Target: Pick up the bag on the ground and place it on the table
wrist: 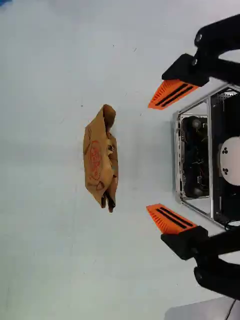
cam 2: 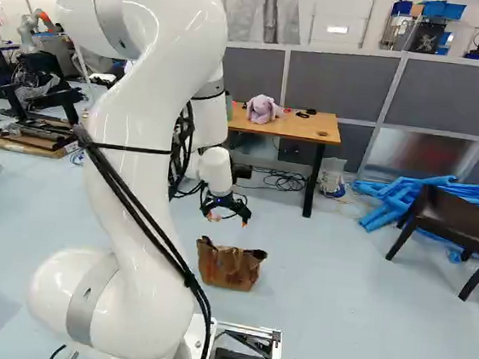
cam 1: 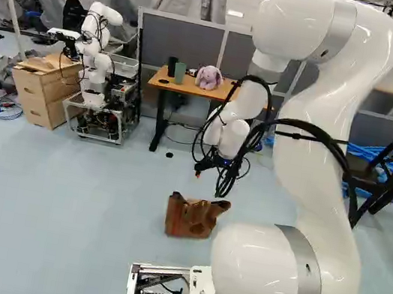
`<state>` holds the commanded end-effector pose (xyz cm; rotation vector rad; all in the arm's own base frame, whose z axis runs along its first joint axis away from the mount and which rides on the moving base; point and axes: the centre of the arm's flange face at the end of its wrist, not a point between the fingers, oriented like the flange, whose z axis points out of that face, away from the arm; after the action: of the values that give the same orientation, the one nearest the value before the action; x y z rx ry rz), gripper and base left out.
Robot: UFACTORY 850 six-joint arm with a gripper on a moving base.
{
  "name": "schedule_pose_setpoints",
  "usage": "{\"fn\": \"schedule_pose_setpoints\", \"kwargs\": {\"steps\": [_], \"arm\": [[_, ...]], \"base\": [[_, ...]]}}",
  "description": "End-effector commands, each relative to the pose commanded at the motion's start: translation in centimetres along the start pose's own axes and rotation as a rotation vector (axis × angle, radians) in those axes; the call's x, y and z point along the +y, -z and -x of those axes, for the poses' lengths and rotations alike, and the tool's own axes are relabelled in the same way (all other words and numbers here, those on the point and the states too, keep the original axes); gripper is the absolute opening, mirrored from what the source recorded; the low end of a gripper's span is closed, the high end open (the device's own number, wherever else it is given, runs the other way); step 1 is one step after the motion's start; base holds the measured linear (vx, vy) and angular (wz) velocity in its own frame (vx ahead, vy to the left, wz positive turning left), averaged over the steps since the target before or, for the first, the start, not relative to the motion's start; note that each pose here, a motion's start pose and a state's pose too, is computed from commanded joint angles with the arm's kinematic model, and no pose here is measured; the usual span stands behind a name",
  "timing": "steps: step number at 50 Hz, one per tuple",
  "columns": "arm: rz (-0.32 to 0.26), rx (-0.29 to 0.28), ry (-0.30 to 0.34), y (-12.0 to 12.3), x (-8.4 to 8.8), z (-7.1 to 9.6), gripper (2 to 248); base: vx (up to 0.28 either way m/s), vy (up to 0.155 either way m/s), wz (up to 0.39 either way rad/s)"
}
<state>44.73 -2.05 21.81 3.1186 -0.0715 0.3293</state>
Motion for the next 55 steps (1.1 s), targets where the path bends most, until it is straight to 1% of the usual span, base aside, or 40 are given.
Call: {"fn": "schedule_pose_setpoints", "kwargs": {"steps": [11, 42, 55], "arm": [[0.001, -0.020, -0.003, -1.7, 0.2, -0.4, 247], [0.001, -0.078, -0.004, -6.4, 0.2, -0.7, 247], [0.000, -0.090, -0.003, -8.5, 0.1, -1.4, 247]], "base": [[0.000, 0.000, 0.000], [0.000, 0.000, 0.000], [0.000, 0.000, 0.000]]}}
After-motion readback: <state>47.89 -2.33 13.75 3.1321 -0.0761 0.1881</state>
